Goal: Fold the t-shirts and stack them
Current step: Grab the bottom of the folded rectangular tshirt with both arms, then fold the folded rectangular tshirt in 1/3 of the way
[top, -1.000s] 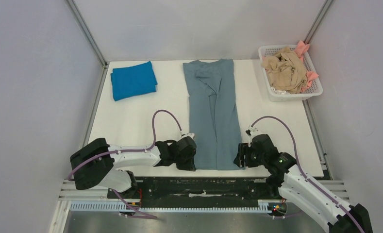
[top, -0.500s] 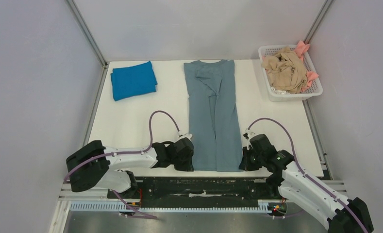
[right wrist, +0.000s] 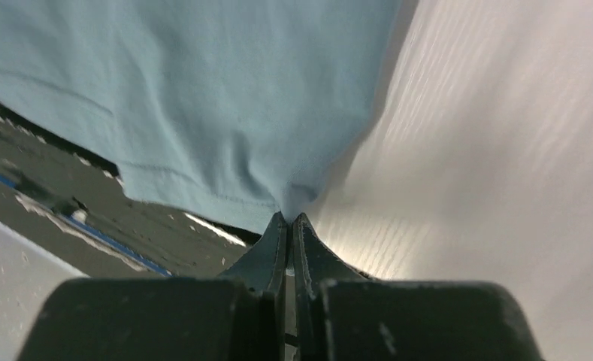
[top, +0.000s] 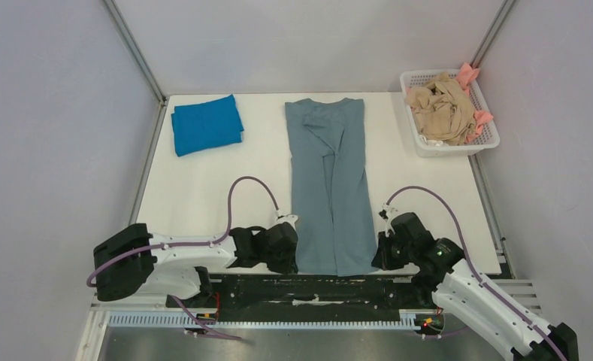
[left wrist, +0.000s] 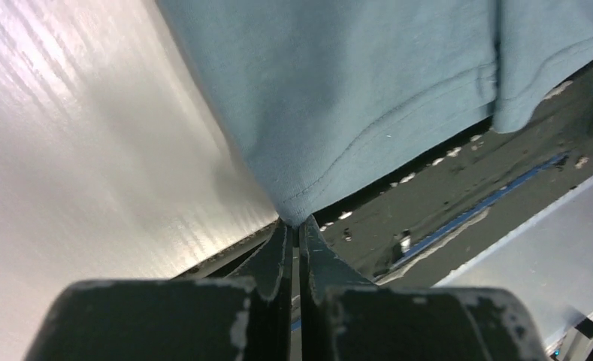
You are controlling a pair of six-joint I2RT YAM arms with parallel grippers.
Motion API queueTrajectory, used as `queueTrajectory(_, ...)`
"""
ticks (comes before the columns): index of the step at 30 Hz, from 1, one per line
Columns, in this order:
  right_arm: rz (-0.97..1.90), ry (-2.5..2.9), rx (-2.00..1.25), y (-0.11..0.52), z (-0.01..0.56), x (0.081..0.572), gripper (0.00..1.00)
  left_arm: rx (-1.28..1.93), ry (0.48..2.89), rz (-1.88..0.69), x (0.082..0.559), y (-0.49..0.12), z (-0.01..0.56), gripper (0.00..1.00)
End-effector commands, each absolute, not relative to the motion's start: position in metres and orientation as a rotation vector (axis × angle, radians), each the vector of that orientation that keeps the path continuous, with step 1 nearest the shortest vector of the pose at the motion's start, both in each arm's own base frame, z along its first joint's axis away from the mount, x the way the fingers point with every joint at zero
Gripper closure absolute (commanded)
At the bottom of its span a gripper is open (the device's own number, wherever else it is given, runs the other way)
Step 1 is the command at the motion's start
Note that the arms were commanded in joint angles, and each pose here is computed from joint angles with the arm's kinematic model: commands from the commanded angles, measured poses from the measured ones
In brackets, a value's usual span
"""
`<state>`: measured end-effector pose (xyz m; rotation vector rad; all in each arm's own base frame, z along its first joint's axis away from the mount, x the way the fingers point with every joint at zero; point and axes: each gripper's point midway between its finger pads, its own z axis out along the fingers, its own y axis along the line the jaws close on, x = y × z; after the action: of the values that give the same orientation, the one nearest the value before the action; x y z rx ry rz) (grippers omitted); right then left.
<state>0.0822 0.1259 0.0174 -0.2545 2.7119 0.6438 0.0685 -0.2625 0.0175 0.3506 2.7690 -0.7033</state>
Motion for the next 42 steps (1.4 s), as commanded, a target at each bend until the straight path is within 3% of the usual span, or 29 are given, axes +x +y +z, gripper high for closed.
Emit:
queueTrajectory(1, 0.62, 2.468, -0.217, 0.139, 0.067, 0.134, 1.0, 0.387, 2.614, -0.727, 0.099, -0.292, 0.057, 0.98)
queueTrajectory(10, 0.539, 2.054, -0.036, 0.15, 0.154, 0.228, 1.0, 0.196, 2.494, -0.605, 0.194, -0.289, 0.093, 0.98)
queueTrajectory(20, 0.303, 1.909, 0.095, 0.138, 0.188, 0.295, 1.0, 0.025, 2.428, -0.526, 0.295, -0.276, 0.113, 0.98)
queueTrajectory(42, 0.277, 1.976, 0.02, 0.135, 0.157, 0.396, 1.0, 0.022, 2.461, -0.42, 0.408, -0.267, 0.097, 0.98)
